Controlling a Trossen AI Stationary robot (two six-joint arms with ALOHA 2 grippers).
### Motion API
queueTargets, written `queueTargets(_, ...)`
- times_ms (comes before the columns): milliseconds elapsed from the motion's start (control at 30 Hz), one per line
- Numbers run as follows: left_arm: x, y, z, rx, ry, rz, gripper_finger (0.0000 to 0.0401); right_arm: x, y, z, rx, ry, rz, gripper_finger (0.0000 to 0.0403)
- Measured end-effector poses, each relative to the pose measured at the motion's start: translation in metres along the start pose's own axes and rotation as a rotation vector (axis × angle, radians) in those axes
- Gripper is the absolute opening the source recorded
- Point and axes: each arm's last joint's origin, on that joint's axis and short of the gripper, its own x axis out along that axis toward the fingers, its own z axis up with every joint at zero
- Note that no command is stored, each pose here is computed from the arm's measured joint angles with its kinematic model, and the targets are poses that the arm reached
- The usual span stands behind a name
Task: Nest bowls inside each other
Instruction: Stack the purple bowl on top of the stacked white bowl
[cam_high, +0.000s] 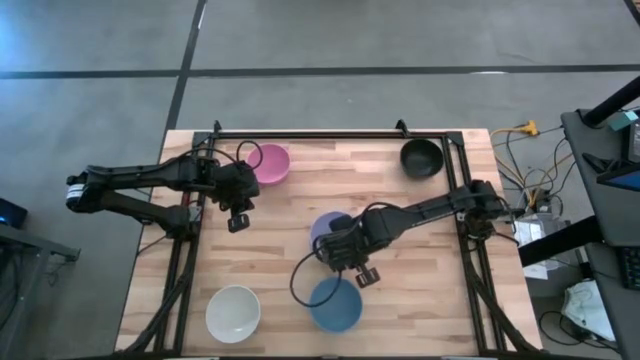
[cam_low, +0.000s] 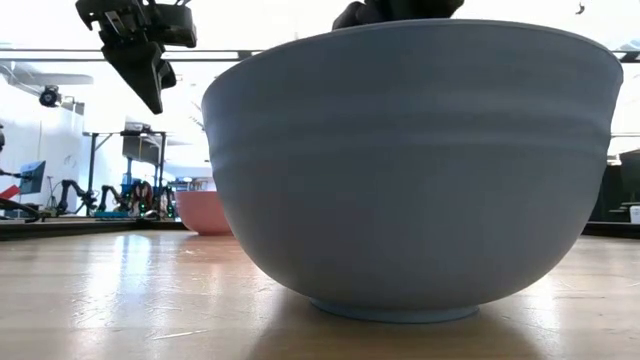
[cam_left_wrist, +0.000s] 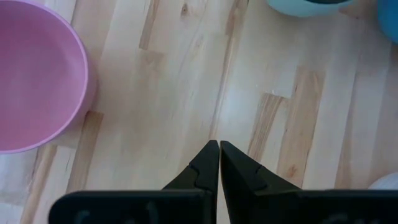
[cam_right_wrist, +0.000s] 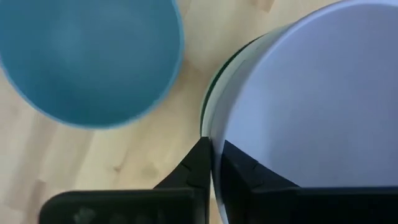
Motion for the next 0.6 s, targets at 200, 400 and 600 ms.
queueTargets(200,0.000,0.000,0.000,-0.001,0.000,0.000,0.0000,-0.001,-0.003,0.000,0.030,-0.008,0.009,0.0067)
queueTargets(400,0.000,0.000,0.000,-0.001,0.000,0.000,0.0000,-0.016,-0.003,0.005,0.029,-0.060,0.001,0.0109)
queueTargets(600,0.000,0.000,0.000,-0.002,0.000,0.000,0.0000,-0.030,-0.004,0.011,0.033,-0.116,-0.006,0.0111)
